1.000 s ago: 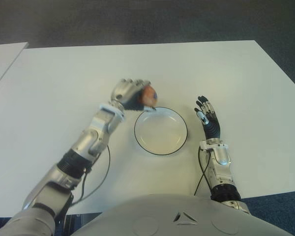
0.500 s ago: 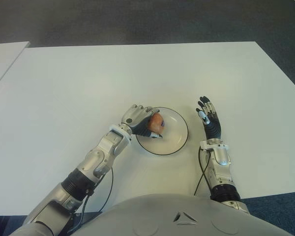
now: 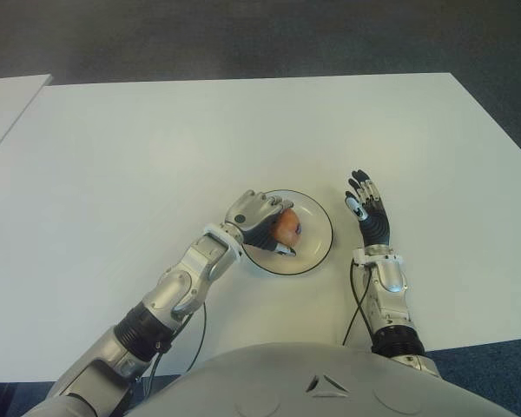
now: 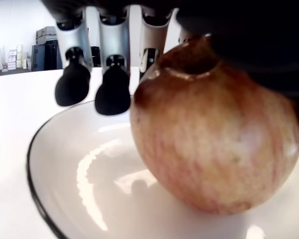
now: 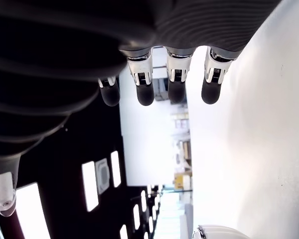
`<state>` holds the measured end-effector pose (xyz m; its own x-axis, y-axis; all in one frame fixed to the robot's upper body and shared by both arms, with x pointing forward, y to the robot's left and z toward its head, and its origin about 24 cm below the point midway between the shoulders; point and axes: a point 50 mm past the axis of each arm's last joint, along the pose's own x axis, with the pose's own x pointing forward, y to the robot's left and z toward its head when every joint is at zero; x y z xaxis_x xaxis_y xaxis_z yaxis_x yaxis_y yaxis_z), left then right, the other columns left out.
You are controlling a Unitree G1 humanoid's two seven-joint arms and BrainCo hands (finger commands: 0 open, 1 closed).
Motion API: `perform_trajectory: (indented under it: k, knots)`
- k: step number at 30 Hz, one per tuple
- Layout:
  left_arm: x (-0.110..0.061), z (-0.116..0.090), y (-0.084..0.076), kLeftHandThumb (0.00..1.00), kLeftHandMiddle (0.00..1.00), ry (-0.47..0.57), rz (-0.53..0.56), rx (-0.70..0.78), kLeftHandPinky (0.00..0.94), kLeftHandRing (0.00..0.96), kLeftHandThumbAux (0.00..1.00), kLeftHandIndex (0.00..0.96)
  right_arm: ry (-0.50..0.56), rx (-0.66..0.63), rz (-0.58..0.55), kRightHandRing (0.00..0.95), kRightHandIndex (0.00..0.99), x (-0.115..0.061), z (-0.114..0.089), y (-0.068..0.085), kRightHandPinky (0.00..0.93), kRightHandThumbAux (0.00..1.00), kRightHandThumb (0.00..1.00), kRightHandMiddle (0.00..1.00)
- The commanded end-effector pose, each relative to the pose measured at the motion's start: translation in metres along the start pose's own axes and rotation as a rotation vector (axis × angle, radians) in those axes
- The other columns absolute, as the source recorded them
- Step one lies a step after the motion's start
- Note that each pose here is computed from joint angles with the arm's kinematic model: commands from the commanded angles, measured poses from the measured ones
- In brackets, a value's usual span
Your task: Put the apples into the plate.
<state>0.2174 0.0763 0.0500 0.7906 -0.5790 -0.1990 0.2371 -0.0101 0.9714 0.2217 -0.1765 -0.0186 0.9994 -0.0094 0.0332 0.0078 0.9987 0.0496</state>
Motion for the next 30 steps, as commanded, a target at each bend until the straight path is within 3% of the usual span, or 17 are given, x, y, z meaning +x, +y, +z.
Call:
perform_trajectory:
  k: [1, 19, 24, 29, 30]
  knots:
    - [-0.0032, 0.0044, -0.0016, 0.857, 0.513, -0.005, -0.021, -0.008, 0.752, 0.774, 0.661, 0.416, 0.246, 0.028, -0.019, 0.0, 0.0, -0.0331, -0.0402, 0.0013, 0.0, 0.528, 0.0, 0.0]
    - [-0.0036, 0.0087, -0.0064, 0.859, 0.511, -0.017, -0.045, 0.006, 0.67, 0.76, 0.657, 0.43, 0.238, 0.043, -0.039, 0.0, 0.0, -0.0336, -0.0409, 0.0024, 0.0, 0.503, 0.0, 0.0]
    - [-0.003, 0.0089, -0.0051, 0.858, 0.514, -0.013, 0.011, 0.0, 0.756, 0.776, 0.66, 0.421, 0.235, 0.046, -0.04, 0.0, 0.0, -0.0338, -0.0427, 0.0033, 0.0, 0.46, 0.0, 0.0]
    - [-0.0026, 0.0081, -0.004, 0.851, 0.5, -0.023, 0.073, -0.001, 0.749, 0.764, 0.658, 0.435, 0.229, 0.046, -0.036, 0.0, 0.0, -0.0336, -0.0432, 0.0033, 0.0, 0.439, 0.0, 0.0]
    - [-0.0024, 0.0074, -0.0038, 0.796, 0.575, -0.028, 0.083, 0.002, 0.718, 0.737, 0.671, 0.432, 0.228, 0.045, -0.034, 0.0, 0.0, -0.0336, -0.0433, 0.0032, 0.0, 0.437, 0.0, 0.0]
